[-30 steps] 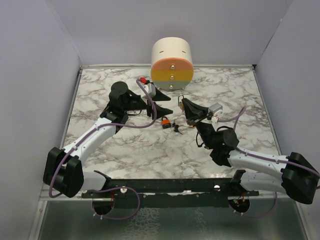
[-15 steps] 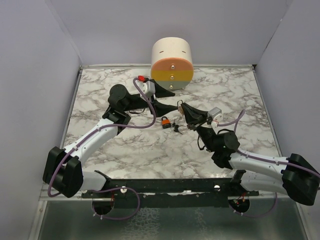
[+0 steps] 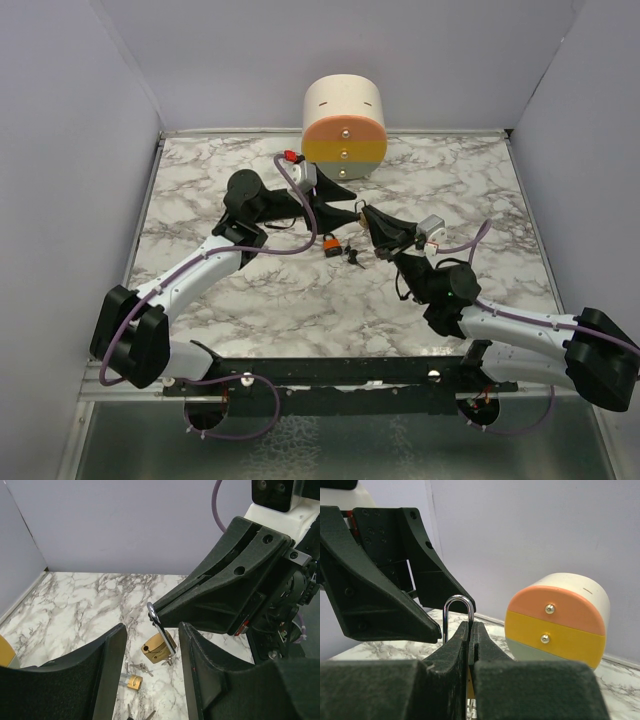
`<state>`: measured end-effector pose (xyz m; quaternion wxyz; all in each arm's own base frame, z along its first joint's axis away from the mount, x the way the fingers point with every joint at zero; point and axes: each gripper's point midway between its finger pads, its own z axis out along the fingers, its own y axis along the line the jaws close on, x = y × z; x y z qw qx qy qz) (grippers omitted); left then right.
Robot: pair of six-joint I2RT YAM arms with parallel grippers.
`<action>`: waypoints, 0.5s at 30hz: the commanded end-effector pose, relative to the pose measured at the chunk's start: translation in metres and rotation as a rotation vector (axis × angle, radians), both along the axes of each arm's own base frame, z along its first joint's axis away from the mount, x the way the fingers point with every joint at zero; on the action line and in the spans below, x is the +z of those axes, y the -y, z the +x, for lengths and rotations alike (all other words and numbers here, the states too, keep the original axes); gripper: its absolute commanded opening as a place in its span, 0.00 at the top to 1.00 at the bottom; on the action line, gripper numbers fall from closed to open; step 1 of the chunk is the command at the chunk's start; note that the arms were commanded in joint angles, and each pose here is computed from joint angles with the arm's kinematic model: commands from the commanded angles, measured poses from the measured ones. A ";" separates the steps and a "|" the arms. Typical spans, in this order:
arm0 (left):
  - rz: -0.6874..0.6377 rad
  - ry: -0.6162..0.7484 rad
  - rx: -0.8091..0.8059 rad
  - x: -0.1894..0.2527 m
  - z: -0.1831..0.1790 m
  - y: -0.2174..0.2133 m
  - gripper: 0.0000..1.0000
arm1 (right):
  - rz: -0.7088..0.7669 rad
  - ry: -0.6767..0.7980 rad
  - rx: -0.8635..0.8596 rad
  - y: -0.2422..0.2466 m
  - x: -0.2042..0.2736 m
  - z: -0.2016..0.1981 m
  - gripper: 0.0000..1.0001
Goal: Lock with the key
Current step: Pick up the lock from the center of the board.
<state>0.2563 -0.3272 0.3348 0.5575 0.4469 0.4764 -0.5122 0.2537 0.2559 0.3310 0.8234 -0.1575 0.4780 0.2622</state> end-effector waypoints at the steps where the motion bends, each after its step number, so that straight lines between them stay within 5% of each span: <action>1: -0.029 0.034 -0.016 0.012 -0.004 0.003 0.53 | 0.033 0.053 0.025 -0.001 0.017 -0.007 0.99; 15: -0.024 0.028 -0.047 0.013 -0.006 0.007 0.93 | 0.021 0.056 0.038 -0.005 0.017 -0.007 0.99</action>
